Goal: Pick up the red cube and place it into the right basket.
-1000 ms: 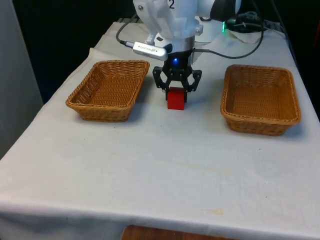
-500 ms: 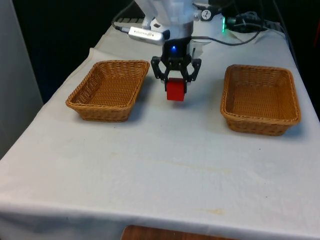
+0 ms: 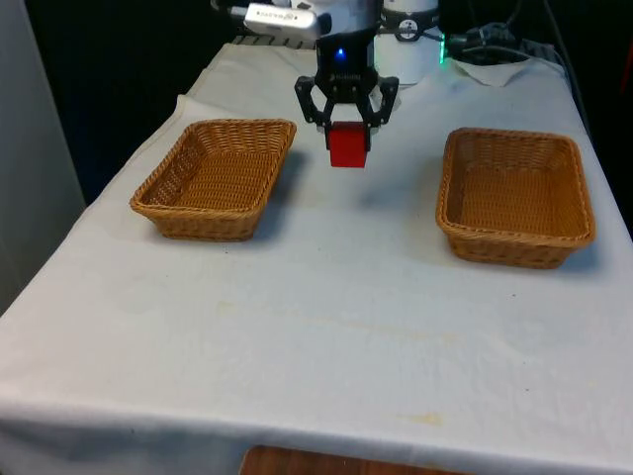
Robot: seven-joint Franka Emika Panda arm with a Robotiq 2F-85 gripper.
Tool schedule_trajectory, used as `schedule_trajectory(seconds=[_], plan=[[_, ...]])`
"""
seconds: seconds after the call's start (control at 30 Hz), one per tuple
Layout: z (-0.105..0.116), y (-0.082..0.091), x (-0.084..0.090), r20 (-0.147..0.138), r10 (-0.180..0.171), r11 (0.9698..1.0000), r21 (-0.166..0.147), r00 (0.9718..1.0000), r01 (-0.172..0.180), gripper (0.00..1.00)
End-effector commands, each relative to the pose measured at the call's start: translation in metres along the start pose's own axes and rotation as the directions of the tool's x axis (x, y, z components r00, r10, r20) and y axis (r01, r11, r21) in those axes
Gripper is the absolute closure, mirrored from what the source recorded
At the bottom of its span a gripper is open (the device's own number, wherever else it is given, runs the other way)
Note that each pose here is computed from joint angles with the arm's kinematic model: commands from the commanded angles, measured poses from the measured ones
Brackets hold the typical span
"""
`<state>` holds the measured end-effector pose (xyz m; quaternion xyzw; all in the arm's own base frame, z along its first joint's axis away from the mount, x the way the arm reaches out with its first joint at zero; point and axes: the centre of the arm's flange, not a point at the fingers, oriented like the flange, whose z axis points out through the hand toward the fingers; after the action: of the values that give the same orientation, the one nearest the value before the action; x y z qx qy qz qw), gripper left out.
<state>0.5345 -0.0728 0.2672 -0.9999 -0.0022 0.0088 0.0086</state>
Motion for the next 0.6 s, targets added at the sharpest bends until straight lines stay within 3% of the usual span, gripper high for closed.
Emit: schedule_trajectory(seconds=[0.0,0.27,0.57], plan=[[-0.005,0.001,-0.001,0.004,-0.001,1.0000,-0.008,1.0000,0.001,0.99],[-0.029,0.001,-0.002,0.003,-0.009,0.9999,0.009,1.0000,0.009,0.99],[-0.042,0.007,-0.004,-0.002,-0.016,0.9995,0.027,0.9999,0.016,0.99]])
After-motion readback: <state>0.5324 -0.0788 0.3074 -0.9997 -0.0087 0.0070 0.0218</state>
